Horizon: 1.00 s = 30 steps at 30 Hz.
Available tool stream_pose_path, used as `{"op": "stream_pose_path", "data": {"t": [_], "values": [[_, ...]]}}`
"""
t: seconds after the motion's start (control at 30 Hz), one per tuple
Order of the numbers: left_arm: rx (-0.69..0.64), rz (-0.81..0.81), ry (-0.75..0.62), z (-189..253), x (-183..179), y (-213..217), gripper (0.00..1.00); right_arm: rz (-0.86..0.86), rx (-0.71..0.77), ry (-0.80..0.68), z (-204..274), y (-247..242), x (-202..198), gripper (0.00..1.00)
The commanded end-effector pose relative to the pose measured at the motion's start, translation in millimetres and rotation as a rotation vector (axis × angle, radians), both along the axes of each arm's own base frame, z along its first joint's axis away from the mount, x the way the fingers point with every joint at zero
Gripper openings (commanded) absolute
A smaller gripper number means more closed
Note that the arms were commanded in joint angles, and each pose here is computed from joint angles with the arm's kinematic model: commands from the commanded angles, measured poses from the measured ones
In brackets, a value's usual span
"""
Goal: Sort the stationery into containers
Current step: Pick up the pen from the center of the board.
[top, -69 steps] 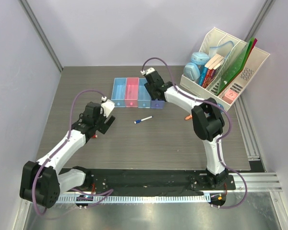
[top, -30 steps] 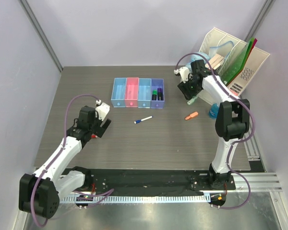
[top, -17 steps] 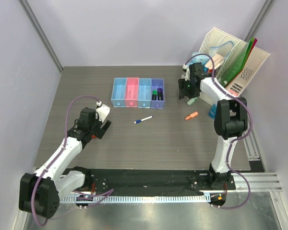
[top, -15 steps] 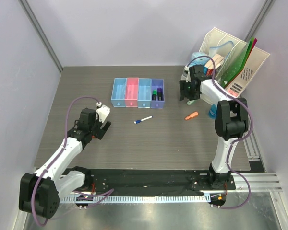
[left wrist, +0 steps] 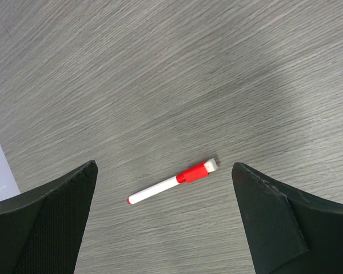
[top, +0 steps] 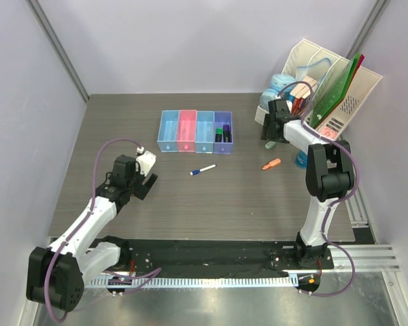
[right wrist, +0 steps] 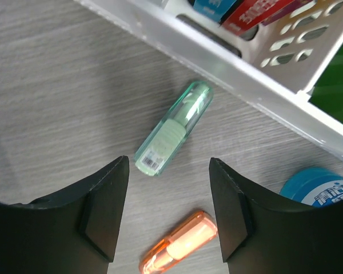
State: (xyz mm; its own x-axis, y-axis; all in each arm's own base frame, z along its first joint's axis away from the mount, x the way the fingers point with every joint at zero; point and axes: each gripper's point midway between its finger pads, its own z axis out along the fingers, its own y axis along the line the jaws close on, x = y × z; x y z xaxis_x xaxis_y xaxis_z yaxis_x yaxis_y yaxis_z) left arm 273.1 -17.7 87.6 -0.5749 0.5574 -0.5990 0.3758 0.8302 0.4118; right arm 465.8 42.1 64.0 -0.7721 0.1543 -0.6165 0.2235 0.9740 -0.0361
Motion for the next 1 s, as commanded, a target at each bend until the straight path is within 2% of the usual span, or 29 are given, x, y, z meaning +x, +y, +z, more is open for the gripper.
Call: {"op": "stream_pose_path", "data": {"t": [0.0, 0.43, 0.97], "values": [[-0.031, -0.009, -0.054, 9, 9, -4, 1.00, -0.081, -0.049, -0.123, 13, -6, 18, 0.63], [-0.017, -0.031, -0.052, -3, 4, -4, 1.00, -0.095, -0.081, -0.086, -25, 8, 18, 0.62], [-0.021, -0.043, -0.045, -5, 2, -5, 1.00, -0.149, -0.115, -0.078, -35, -3, 12, 0.59]]}}
